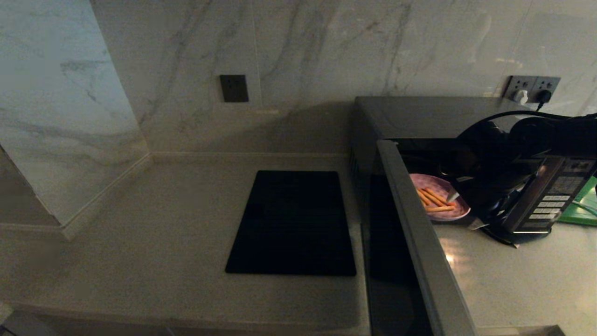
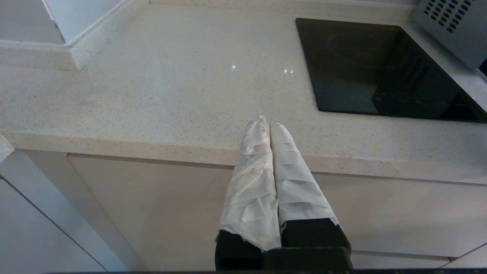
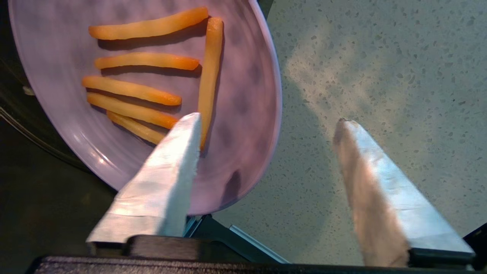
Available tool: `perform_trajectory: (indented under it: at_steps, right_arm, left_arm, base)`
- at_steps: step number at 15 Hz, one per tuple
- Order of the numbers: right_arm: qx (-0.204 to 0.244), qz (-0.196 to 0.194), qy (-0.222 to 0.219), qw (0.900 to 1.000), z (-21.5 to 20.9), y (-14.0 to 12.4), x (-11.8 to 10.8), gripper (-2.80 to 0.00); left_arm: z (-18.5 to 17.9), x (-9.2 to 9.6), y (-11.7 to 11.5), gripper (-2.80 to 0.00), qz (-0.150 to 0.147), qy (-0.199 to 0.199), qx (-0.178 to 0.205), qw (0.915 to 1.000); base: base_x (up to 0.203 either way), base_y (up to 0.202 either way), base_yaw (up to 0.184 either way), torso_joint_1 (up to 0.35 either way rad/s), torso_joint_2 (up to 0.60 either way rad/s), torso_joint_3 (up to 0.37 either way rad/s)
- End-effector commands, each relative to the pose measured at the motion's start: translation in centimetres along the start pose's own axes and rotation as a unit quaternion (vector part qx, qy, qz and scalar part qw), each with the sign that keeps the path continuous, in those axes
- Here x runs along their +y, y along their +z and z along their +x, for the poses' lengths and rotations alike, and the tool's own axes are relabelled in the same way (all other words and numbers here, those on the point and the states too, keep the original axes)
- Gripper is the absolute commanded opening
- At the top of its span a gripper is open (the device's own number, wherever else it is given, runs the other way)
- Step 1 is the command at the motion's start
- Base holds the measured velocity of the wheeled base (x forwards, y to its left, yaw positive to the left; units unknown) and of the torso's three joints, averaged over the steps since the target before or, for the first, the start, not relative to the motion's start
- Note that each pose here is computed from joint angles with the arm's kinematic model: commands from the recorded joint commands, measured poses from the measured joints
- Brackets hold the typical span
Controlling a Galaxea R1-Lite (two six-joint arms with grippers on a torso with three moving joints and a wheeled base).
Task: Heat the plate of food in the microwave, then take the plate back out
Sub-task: Put the plate in the microwave oven, then close the microwave oven
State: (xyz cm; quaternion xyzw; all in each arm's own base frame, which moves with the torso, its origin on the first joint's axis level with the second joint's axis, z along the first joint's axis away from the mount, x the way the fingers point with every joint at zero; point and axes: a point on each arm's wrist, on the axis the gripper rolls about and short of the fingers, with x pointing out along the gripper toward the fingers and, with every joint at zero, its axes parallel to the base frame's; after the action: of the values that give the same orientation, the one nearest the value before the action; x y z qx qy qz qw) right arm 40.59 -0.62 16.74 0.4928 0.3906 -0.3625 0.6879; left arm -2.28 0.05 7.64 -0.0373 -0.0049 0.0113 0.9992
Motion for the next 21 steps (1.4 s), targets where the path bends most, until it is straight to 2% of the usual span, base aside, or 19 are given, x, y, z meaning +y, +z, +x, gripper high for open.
perform_trajectory:
  at_steps: [1,9,16,17,21]
  right_arm:
    - [-0.003,0.005,0.009,1.0,-1.1,0.1,-0.1,0.0]
    - [-0.008,0.008,0.015,1.0,-3.7,0.3,-1.5,0.0]
    - [-0.019,0.019,0.013,1.0,-6.6,1.3,-4.2,0.0]
    - [-0.02,0.016,0.013,1.0,-7.2,1.3,-4.7,-2.8]
    - [-0.026,0.009,0.015,1.0,-9.0,1.5,-6.5,-2.8]
  left_arm:
    - [0.0,0.0,0.0,-2.8,0.0,0.0,0.001,1.0]
    - [0.0,0.0,0.0,-2.8,0.0,0.0,0.0,1.0]
    - [0.0,0.0,0.0,-2.8,0.0,0.0,0.0,1.0]
    - [0.0,0.0,0.0,-2.8,0.0,0.0,0.001,1.0]
    - [0.0,0.0,0.0,-2.8,0.0,0.0,0.001,1.0]
  base:
    - [0.0,0.0,0.0,0.0,0.0,0.0]
    - [0.0,0.0,0.0,0.0,0.0,0.0]
    - [0.0,0.0,0.0,0.0,0.0,0.0]
    - [0.0,0.0,0.0,0.0,0.0,0.0]
    - [0.0,0.0,0.0,0.0,0.0,0.0]
